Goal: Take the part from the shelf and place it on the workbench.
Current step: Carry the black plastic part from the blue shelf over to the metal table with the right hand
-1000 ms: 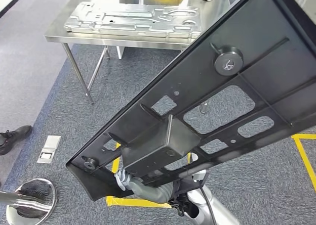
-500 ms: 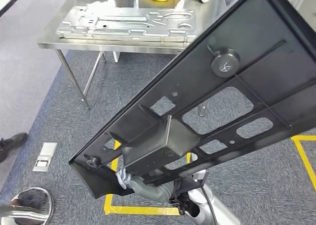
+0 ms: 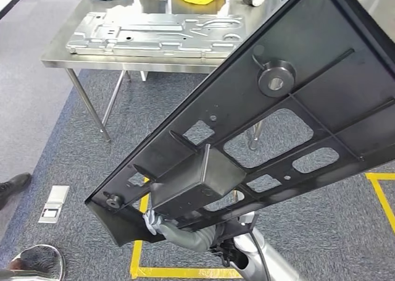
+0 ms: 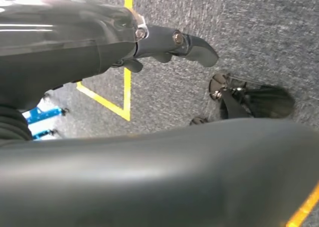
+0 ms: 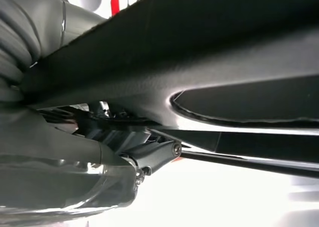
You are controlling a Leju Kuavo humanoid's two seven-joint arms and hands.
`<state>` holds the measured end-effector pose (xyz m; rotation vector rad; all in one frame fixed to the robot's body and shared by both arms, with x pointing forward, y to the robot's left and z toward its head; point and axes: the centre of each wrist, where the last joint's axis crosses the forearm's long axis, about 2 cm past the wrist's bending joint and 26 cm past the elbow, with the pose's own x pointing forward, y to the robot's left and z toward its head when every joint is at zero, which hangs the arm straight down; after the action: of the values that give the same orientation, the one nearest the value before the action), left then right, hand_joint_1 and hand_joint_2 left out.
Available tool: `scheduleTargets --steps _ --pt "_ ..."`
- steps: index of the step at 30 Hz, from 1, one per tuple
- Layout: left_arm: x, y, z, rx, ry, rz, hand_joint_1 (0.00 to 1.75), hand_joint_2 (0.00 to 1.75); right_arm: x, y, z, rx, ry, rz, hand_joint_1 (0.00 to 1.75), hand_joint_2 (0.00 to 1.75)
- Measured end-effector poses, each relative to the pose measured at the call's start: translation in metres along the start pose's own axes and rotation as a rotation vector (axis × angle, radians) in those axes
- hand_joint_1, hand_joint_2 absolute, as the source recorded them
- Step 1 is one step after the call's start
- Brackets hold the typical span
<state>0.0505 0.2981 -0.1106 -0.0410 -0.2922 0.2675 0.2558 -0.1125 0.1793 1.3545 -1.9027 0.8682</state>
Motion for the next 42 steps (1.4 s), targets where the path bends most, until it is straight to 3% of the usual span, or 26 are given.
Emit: scheduleTargets --steps 42 --pt "0.0003 0.003 0.0001 0.018 -0.009 0.023 0.0 1.75 0.0064 -0.0018 -0.0024 -0.089 -0.064 -0.023 1.75 1.75"
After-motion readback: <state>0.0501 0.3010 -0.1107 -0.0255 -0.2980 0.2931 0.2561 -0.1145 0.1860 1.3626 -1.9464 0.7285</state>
